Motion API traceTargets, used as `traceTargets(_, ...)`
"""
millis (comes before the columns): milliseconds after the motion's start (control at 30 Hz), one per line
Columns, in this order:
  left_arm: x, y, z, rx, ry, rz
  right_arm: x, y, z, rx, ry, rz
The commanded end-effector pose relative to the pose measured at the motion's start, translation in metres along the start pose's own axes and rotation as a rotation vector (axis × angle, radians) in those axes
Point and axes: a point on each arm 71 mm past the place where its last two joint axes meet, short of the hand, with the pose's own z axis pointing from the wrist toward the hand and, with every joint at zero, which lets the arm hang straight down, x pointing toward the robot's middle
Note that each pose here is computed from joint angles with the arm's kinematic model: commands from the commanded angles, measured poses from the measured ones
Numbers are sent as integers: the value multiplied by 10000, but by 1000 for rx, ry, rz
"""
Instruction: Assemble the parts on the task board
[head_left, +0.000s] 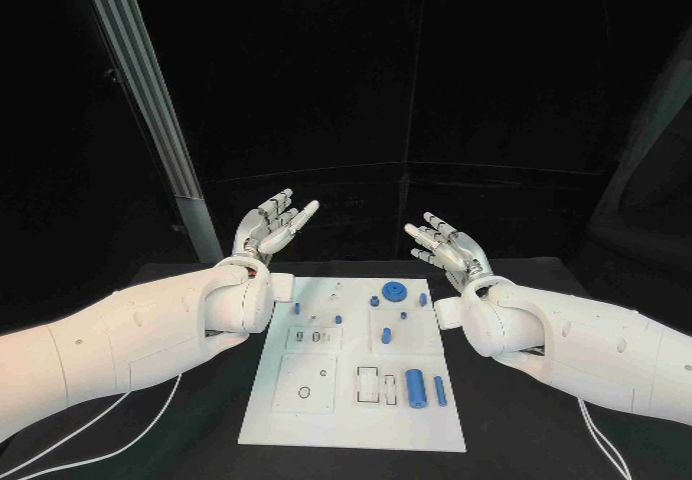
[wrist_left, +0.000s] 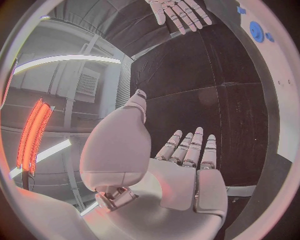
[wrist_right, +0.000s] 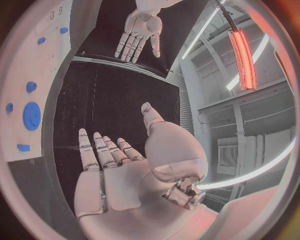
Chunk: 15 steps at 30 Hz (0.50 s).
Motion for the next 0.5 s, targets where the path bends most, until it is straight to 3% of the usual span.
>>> traceTargets(33, 31, -42, 16, 45, 49, -65, 110, 1, 38, -2, 207, -22)
traceTargets(300, 31, -42, 16, 45, 49, -65, 109, -16, 78, 5, 262, -38)
traceTargets(333, -138, -51, -9, 47, 45, -70, -173, 24, 129, -99, 176, -234)
traceTargets(500, -180, -82, -35, 66, 40, -69, -235, 99, 167, -136, 177, -308)
